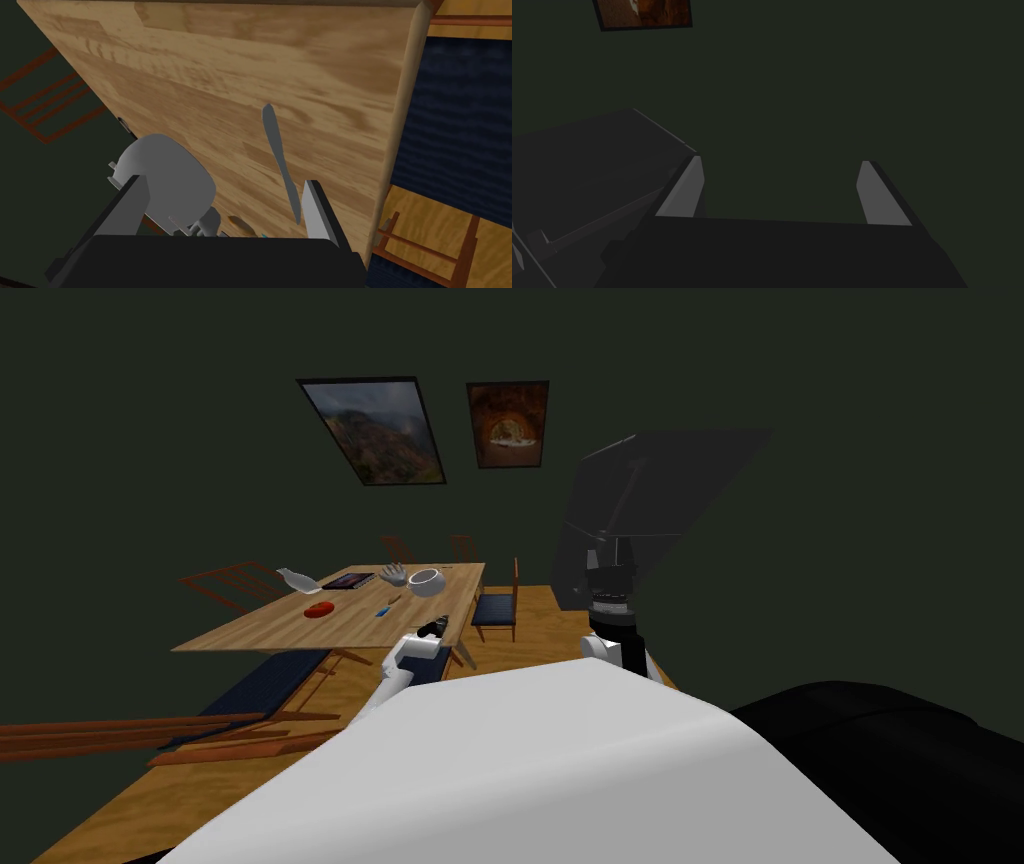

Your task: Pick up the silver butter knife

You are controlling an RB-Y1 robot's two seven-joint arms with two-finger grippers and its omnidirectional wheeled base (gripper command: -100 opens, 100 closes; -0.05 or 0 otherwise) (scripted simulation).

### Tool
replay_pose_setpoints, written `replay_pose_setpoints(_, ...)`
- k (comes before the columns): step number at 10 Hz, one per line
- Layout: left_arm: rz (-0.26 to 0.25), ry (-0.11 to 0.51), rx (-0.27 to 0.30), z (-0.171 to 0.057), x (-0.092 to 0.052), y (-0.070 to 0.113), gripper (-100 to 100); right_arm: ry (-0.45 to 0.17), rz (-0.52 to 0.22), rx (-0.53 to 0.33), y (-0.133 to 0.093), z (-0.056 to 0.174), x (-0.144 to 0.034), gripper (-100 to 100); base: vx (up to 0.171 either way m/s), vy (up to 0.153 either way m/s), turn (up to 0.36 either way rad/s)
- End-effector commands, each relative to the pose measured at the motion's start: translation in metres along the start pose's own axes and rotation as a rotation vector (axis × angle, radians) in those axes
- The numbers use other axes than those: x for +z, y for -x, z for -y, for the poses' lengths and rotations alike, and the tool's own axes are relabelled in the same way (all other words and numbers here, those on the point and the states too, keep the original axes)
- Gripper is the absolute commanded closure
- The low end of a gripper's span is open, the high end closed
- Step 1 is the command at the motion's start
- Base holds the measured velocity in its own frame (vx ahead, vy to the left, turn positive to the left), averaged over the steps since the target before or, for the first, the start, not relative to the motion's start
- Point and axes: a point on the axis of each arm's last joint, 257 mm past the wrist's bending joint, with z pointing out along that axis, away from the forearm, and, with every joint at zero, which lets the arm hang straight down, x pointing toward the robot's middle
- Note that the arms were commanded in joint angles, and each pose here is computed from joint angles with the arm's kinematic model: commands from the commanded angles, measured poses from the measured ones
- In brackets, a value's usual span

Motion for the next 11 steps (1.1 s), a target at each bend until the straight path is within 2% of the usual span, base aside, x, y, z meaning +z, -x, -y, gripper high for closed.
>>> replay_pose_setpoints(1,0.002,0.020,0.001,-0.008,0.004,0.001,-100,0.000,0.000,0.000,0.000,0.000,0.000,0,0.023,-0.002,0.012)
replay_pose_setpoints(2,0.017,0.081,0.009,-0.024,0.010,0.013,-100,0.000,0.000,0.000,0.000,0.000,0.000,0,0.041,-0.018,-0.080)
replay_pose_setpoints(3,0.016,0.099,0.008,-0.032,0.012,0.013,-100,0.000,0.000,0.000,0.000,0.000,0.000,0,0.051,-0.016,-0.041)
replay_pose_setpoints(4,0.033,0.163,0.013,-0.050,0.016,0.026,-100,0.000,0.000,0.000,0.000,0.000,0.000,0,0.073,-0.022,-0.074)
replay_pose_setpoints(5,0.033,0.176,0.013,-0.056,0.017,0.026,-100,0.000,0.000,0.000,0.000,0.000,0.000,0,0.062,-0.013,-0.034)
replay_pose_setpoints(6,0.050,0.217,0.016,-0.064,0.018,0.040,-100,0.000,0.000,0.000,0.000,0.000,0.000,0,0.082,-0.014,-0.077)
replay_pose_setpoints(7,0.050,0.246,0.015,-0.078,0.020,0.040,-100,0.000,0.000,0.000,0.000,0.000,0.000,0,0.072,-0.017,-0.036)
replay_pose_setpoints(8,0.067,0.301,0.015,-0.093,0.020,0.054,-100,0.000,0.000,0.000,0.000,0.000,0.000,0,0.089,-0.025,-0.058)
replay_pose_setpoints(9,0.067,0.322,0.014,-0.103,0.021,0.054,-100,0.000,0.000,0.000,0.000,0.000,0.000,0,0.073,-0.018,-0.032)
replay_pose_setpoints(11,0.101,0.425,0.006,-0.132,0.018,0.081,-100,0.000,0.000,0.000,0.000,0.000,0.000,0,0.095,-0.021,-0.088)
